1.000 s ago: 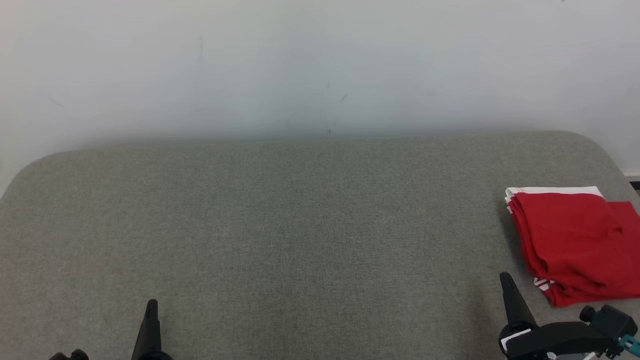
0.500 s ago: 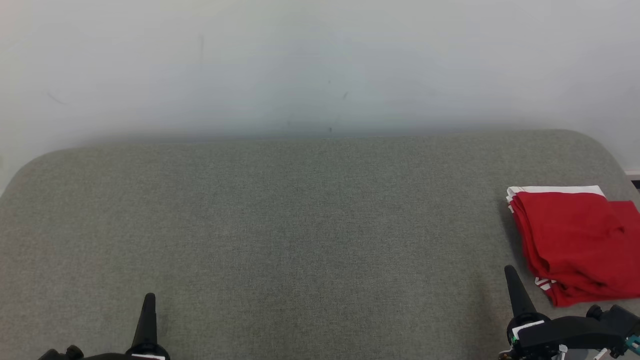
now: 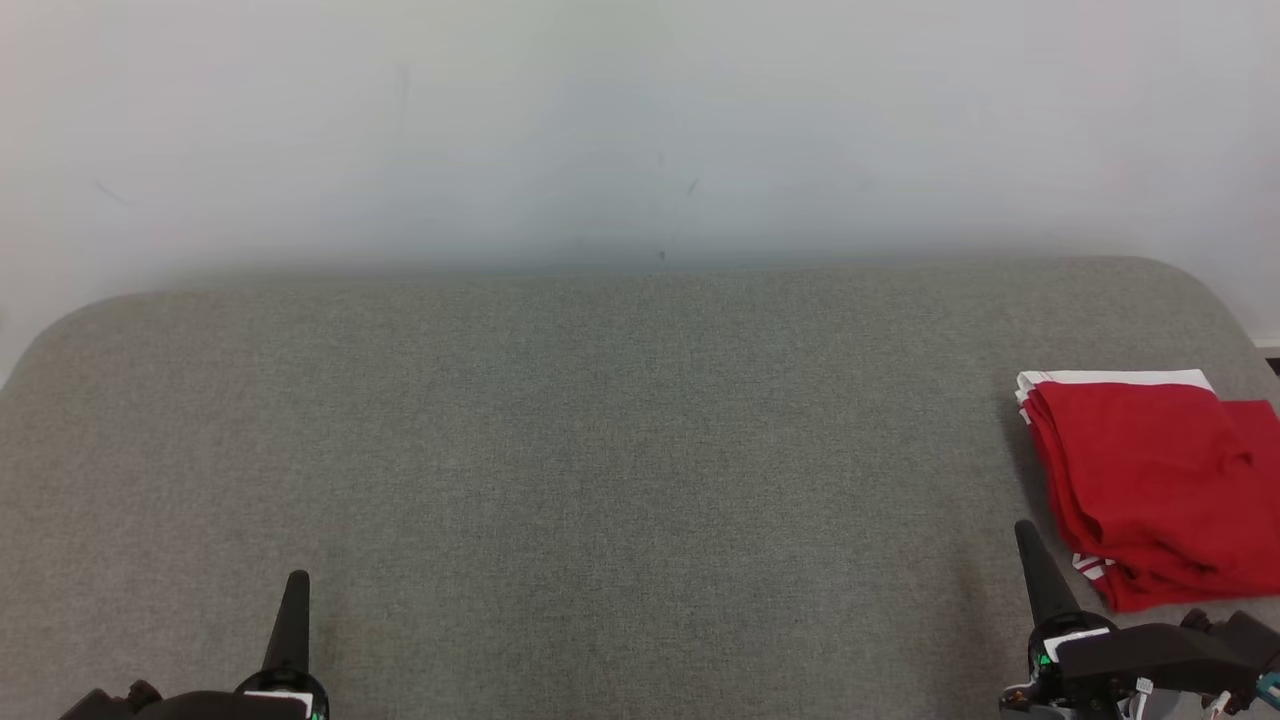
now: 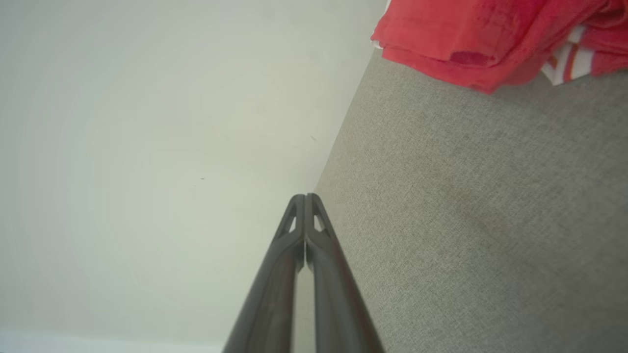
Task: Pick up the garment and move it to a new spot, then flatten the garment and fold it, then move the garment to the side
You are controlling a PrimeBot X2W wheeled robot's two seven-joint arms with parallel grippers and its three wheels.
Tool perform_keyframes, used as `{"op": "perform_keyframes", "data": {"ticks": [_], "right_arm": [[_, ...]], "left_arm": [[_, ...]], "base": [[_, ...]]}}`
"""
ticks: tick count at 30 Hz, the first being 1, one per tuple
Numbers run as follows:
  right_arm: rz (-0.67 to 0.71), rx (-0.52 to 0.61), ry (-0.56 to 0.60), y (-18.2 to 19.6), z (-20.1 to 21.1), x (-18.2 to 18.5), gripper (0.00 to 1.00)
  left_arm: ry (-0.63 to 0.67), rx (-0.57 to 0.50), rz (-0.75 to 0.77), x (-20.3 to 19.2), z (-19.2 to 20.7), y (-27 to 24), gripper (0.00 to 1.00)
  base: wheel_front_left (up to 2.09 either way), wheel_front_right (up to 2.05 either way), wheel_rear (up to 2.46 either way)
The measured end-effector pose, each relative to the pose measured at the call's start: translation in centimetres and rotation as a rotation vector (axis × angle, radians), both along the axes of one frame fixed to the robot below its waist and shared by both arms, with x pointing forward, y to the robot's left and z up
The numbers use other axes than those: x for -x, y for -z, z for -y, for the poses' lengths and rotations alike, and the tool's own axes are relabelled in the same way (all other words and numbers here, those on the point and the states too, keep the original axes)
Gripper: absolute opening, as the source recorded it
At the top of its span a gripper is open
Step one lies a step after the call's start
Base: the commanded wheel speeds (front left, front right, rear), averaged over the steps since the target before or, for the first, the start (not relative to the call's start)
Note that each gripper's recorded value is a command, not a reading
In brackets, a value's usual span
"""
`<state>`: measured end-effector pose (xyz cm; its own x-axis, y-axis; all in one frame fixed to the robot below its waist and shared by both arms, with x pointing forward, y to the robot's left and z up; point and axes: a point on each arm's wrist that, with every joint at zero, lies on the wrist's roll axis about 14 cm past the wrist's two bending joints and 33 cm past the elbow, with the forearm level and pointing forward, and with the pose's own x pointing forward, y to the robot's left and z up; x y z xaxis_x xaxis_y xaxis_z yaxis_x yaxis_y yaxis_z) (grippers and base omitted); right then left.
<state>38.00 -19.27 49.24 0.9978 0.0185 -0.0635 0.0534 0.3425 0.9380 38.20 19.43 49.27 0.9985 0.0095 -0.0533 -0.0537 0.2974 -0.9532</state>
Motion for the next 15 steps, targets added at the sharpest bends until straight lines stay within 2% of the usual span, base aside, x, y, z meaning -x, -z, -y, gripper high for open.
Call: {"op": "perform_keyframes", "data": {"ticks": [15], "right_arm": [[0.017,-0.13,0.017,-0.46,0.28,-0.52,0.0]], "left_arm": [[-0.001,0.113,0.009,-0.48,-0.24,-0.33,0.0]], "base": [[0.0,0.0,0.0]]}}
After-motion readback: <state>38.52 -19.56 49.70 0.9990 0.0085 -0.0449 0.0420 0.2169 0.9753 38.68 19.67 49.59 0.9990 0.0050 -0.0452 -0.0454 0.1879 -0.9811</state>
